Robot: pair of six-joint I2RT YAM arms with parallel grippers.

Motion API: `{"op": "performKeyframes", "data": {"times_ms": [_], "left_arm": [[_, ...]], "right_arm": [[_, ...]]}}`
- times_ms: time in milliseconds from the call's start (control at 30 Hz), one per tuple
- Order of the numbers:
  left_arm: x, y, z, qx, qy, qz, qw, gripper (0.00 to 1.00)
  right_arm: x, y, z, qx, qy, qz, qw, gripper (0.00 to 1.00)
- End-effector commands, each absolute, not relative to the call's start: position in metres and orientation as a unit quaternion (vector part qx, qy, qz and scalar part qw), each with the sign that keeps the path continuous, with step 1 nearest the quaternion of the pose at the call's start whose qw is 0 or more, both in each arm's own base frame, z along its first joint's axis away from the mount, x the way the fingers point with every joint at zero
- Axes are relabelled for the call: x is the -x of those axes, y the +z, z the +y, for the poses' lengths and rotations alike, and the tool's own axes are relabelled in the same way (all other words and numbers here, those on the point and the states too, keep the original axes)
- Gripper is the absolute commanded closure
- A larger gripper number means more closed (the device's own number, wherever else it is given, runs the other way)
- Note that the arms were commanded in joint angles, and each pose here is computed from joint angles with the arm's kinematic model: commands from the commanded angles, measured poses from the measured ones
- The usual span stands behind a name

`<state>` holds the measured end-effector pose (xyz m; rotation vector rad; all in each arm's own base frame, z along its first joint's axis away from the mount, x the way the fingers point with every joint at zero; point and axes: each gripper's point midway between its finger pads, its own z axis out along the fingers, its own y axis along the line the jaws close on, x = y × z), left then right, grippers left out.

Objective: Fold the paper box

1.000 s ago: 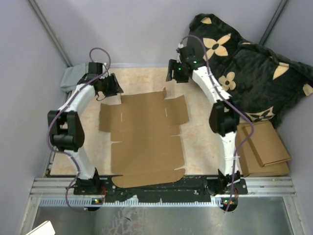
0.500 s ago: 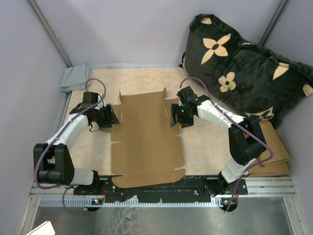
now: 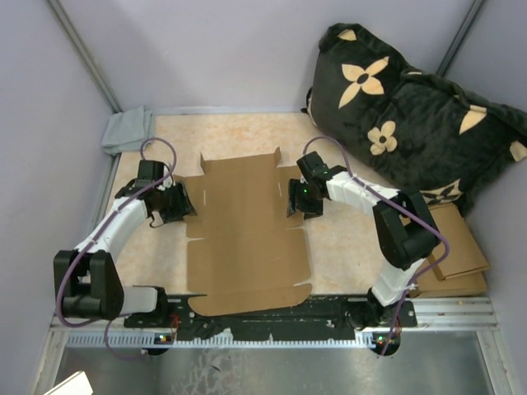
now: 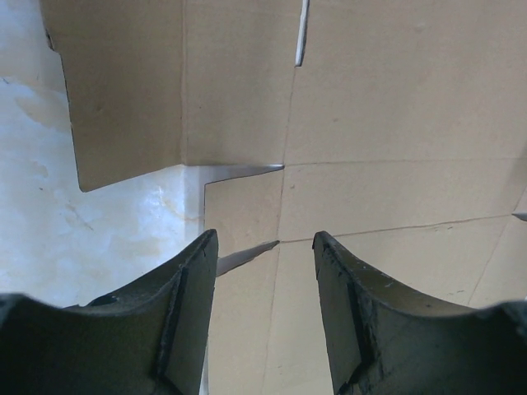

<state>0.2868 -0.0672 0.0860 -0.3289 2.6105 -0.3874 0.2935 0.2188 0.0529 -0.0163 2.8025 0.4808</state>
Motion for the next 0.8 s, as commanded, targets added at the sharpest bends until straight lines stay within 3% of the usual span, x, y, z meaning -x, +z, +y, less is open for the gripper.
{"op": "performKeyframes", "data": {"times_ms": [0, 100, 267, 467, 600, 767], "left_arm": [[-0.284, 0.08, -0.063, 0.129, -0.133, 0.955, 0.23, 0.44], [-0.287, 0.083, -0.064, 0.132, -0.135, 0.954, 0.235, 0.44], [-0.29, 0.084, -0.064, 0.132, -0.134, 0.954, 0.235, 0.44], [-0.298, 0.087, -0.066, 0.13, -0.141, 0.953, 0.236, 0.44], [-0.305, 0.087, -0.069, 0.132, -0.146, 0.952, 0.234, 0.45], [-0.31, 0.087, -0.072, 0.132, -0.155, 0.951, 0.234, 0.45]], "right_arm": [[-0.309, 0.047, 0.226, 0.012, 0.176, 0.971, 0.162, 0.42], [-0.311, 0.043, 0.227, 0.012, 0.175, 0.971, 0.161, 0.45], [-0.32, 0.051, 0.23, 0.016, 0.173, 0.97, 0.172, 0.71], [-0.342, 0.074, 0.23, 0.023, 0.152, 0.968, 0.2, 0.89], [-0.356, 0.079, 0.227, 0.024, 0.131, 0.968, 0.211, 0.96], [-0.368, 0.08, 0.228, 0.027, 0.118, 0.969, 0.216, 0.96]]}}
